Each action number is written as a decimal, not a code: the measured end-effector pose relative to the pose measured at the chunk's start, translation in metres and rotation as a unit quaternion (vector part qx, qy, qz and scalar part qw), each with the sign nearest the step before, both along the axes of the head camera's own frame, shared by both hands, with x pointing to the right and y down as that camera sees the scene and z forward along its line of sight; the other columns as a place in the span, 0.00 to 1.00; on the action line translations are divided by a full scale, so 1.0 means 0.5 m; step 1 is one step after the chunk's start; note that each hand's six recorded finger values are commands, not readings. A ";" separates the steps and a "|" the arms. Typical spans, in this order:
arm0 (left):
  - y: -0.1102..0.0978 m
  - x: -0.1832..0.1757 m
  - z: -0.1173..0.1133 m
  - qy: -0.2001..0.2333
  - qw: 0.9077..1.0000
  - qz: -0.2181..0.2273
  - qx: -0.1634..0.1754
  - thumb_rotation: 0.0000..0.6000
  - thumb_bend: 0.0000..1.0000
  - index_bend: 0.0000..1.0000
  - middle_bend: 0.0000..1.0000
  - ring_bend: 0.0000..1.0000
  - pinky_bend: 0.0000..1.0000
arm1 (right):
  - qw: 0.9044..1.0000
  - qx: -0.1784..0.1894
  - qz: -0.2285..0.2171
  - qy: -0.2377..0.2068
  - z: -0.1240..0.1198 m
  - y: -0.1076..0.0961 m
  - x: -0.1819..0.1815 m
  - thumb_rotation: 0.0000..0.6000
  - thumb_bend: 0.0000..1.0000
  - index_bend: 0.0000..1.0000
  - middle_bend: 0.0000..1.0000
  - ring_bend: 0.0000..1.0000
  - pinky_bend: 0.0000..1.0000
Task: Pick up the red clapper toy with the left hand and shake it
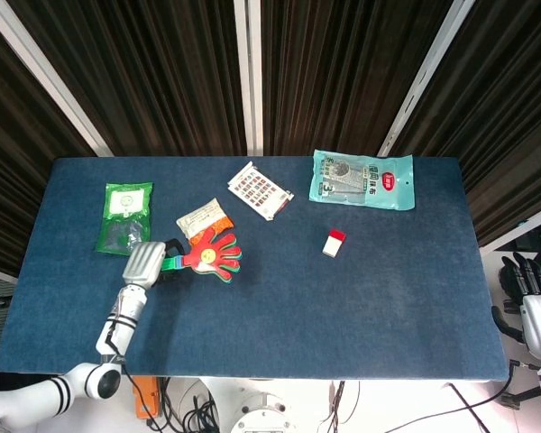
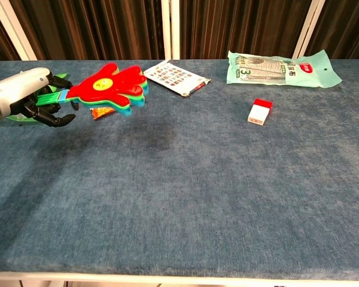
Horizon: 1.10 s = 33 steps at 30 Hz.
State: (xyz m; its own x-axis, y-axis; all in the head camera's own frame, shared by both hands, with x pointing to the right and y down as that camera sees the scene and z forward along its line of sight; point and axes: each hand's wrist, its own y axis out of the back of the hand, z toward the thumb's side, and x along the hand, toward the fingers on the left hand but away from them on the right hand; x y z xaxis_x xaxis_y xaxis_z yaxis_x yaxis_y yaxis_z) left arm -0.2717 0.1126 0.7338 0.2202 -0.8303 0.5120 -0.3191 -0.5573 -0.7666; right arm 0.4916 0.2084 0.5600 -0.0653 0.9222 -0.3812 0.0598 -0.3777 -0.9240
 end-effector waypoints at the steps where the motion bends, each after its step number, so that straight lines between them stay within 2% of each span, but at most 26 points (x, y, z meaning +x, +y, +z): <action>1: -0.001 0.000 -0.002 0.005 1.000 -0.001 0.002 1.00 0.27 0.46 1.00 1.00 1.00 | 1.000 0.000 0.000 0.000 0.000 0.000 0.000 1.00 0.30 0.00 0.00 0.00 0.00; 3: -0.004 -0.001 -0.005 0.015 1.000 -0.004 0.010 1.00 0.27 0.65 1.00 1.00 1.00 | 1.000 -0.001 -0.001 0.000 0.000 0.000 -0.001 1.00 0.30 0.00 0.00 0.00 0.00; 4: -0.006 -0.003 -0.007 0.019 1.000 -0.005 0.014 1.00 0.27 0.82 1.00 1.00 1.00 | 1.000 -0.002 -0.001 0.000 0.001 0.000 -0.001 1.00 0.30 0.00 0.00 0.00 0.00; 5: -0.007 -0.004 -0.009 0.022 1.000 -0.005 0.019 1.00 0.27 0.91 1.00 1.00 1.00 | 1.000 -0.003 -0.001 0.000 0.002 0.000 -0.002 1.00 0.30 0.00 0.00 0.00 0.00; 7: -0.009 -0.006 -0.011 0.028 0.999 -0.008 0.026 1.00 0.27 1.00 1.00 1.00 1.00 | 1.000 -0.005 -0.001 0.000 0.003 0.000 -0.003 1.00 0.30 0.00 0.00 0.00 0.00; 12: -0.010 -0.005 -0.015 0.051 0.998 -0.017 0.031 1.00 0.29 1.00 1.00 1.00 1.00 | 1.000 -0.005 -0.003 0.000 0.003 -0.001 -0.005 1.00 0.30 0.00 0.00 0.00 0.00; 16: -0.013 -0.001 -0.022 0.075 0.996 -0.023 0.032 1.00 0.43 1.00 1.00 1.00 1.00 | 1.000 -0.006 -0.002 0.000 0.003 -0.002 -0.005 1.00 0.30 0.00 0.00 0.00 0.00; 20: -0.020 0.005 -0.036 0.126 0.991 -0.045 0.026 1.00 0.62 1.00 1.00 1.00 1.00 | 1.000 -0.007 -0.002 -0.001 0.004 -0.001 -0.004 1.00 0.30 0.00 0.00 0.00 0.00; 22: -0.024 0.008 -0.044 0.158 0.985 -0.061 0.021 1.00 0.65 1.00 1.00 1.00 1.00 | 1.000 -0.008 -0.001 -0.001 0.004 -0.001 -0.003 1.00 0.30 0.00 0.00 0.00 0.00; 25: -0.030 0.013 -0.059 0.228 0.969 -0.095 0.001 1.00 0.67 1.00 1.00 1.00 1.00 | 1.000 -0.008 0.000 -0.001 0.005 -0.001 -0.003 1.00 0.30 0.00 0.00 0.00 0.00; 28: -0.040 0.014 -0.076 0.310 0.941 -0.134 -0.026 1.00 0.69 1.00 1.00 1.00 1.00 | 1.000 -0.009 -0.001 -0.002 0.005 0.000 -0.004 1.00 0.30 0.00 0.00 0.00 0.00; 29: -0.045 0.012 -0.084 0.341 0.928 -0.147 -0.036 1.00 0.70 1.00 1.00 1.00 1.00 | 1.000 -0.009 -0.001 -0.002 0.006 0.000 -0.004 1.00 0.30 0.00 0.00 0.00 0.00; 30: -0.048 0.011 -0.089 0.361 0.919 -0.155 -0.042 1.00 0.71 1.00 1.00 1.00 1.00 | 1.000 -0.009 -0.001 -0.002 0.006 0.000 -0.005 1.00 0.30 0.00 0.00 0.00 0.00; 32: -0.053 0.009 -0.096 0.393 0.904 -0.163 -0.052 1.00 0.72 1.00 1.00 1.00 1.00 | 1.000 -0.010 -0.001 -0.002 0.007 0.001 -0.005 1.00 0.30 0.00 0.00 0.00 0.00; 33: -0.054 0.008 -0.098 0.399 0.901 -0.163 -0.054 1.00 0.72 1.00 1.00 1.00 1.00 | 1.000 -0.010 -0.001 -0.001 0.007 0.001 -0.005 1.00 0.30 0.00 0.00 0.00 0.00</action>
State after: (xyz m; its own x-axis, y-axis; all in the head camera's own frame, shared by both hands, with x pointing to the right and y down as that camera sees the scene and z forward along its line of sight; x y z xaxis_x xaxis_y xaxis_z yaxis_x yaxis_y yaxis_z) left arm -0.2677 0.0857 0.6848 0.3086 -0.8719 0.3802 -0.9044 -0.3927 -0.1667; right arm 0.4891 0.2087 0.5636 -0.0618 0.9145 -0.3999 0.0615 -0.3964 -0.9160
